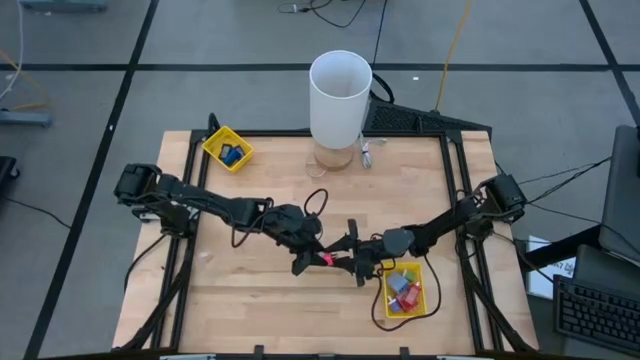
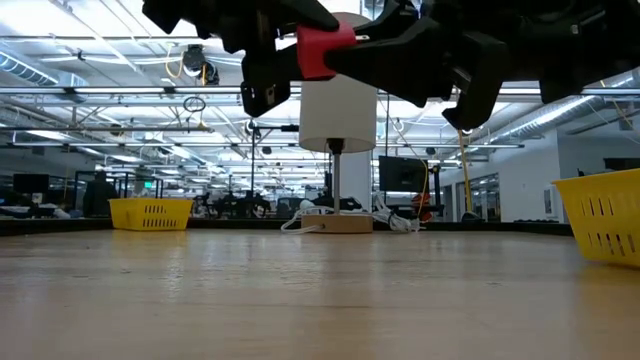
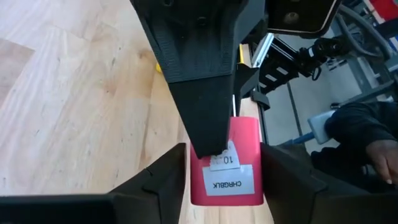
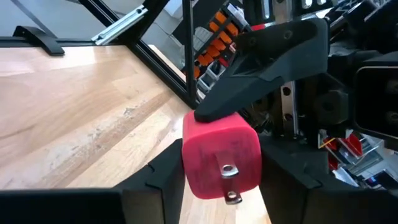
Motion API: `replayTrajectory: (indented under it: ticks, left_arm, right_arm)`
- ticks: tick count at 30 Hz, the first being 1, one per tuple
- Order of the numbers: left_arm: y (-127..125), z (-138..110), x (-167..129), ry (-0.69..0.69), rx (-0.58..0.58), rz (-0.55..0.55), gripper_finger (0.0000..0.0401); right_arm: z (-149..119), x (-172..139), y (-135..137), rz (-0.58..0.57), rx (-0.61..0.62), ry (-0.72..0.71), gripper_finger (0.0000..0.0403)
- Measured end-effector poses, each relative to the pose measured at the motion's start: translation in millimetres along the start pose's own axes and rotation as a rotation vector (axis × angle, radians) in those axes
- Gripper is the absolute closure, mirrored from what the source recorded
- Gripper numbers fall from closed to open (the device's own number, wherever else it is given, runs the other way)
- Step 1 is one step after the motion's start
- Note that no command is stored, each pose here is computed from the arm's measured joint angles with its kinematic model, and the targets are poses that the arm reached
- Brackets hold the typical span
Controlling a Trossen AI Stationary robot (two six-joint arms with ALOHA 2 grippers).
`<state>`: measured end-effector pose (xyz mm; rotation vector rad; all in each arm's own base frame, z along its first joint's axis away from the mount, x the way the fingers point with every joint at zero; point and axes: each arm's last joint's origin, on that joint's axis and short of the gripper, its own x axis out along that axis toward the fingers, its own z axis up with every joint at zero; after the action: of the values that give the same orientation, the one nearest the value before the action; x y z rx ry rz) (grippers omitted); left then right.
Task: Pick & Place Office items
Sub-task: Put the pink charger adapter into the bottom yellow bin
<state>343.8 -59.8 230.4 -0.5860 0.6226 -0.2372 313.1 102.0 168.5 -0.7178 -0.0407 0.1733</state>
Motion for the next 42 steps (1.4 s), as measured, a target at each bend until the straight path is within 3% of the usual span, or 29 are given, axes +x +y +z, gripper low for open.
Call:
replayTrajectory:
  ticks: [4, 7, 11, 15, 18, 23, 27, 31, 36, 42]
  left_arm:
    - [2.3, 1.6, -1.0, 0.008, 0.05, -0.014, 0.0202]
    - [8.9, 3.8, -4.2, 0.078, 0.053, -0.108, 0.0195]
    - [24.3, 4.7, -13.5, 0.259, -0.044, -0.298, 0.0187]
    - [43.7, 6.2, -25.8, 0.384, -0.149, -0.411, 0.0183]
    - [50.7, 6.8, -28.6, 0.379, -0.141, -0.383, 0.0181]
    - [40.9, 16.6, -44.4, 0.269, 0.08, -0.376, 0.0189]
    - [17.8, 22.5, -67.1, 0.145, 0.267, -0.26, 0.0198]
    - [-9.1, 18.9, -92.5, 0.055, 0.424, -0.088, 0.0208]
    - [-30.8, -1.3, -122.8, -0.074, 0.544, 0.009, 0.022]
    - [-17.9, -52.4, -157.6, -0.27, 0.542, 0.052, 0.0231]
  right_arm:
    - [0.2, 0.0, -0.1, -0.001, 0.049, -0.002, 0.0247]
    - [0.8, -0.1, -0.2, 0.0, 0.098, -0.007, 0.0247]
    - [1.3, -0.2, 0.0, 0.004, 0.143, -0.011, 0.0247]
    - [1.6, -0.5, -1.1, -0.001, 0.17, -0.006, 0.0247]
    - [4.0, -2.4, -3.4, 0.01, 0.19, 0.009, 0.0247]
    - [9.1, -8.8, -10.0, 0.04, 0.239, 0.073, 0.0247]
    - [15.5, -16.8, -18.9, 0.042, 0.278, 0.126, 0.0247]
    - [23.0, -27.4, -28.6, 0.055, 0.393, 0.17, 0.0247]
    - [30.2, -41.6, -39.0, 0.072, 0.47, 0.225, 0.0247]
    - [39.3, -52.0, -48.3, 0.066, 0.499, 0.216, 0.0248]
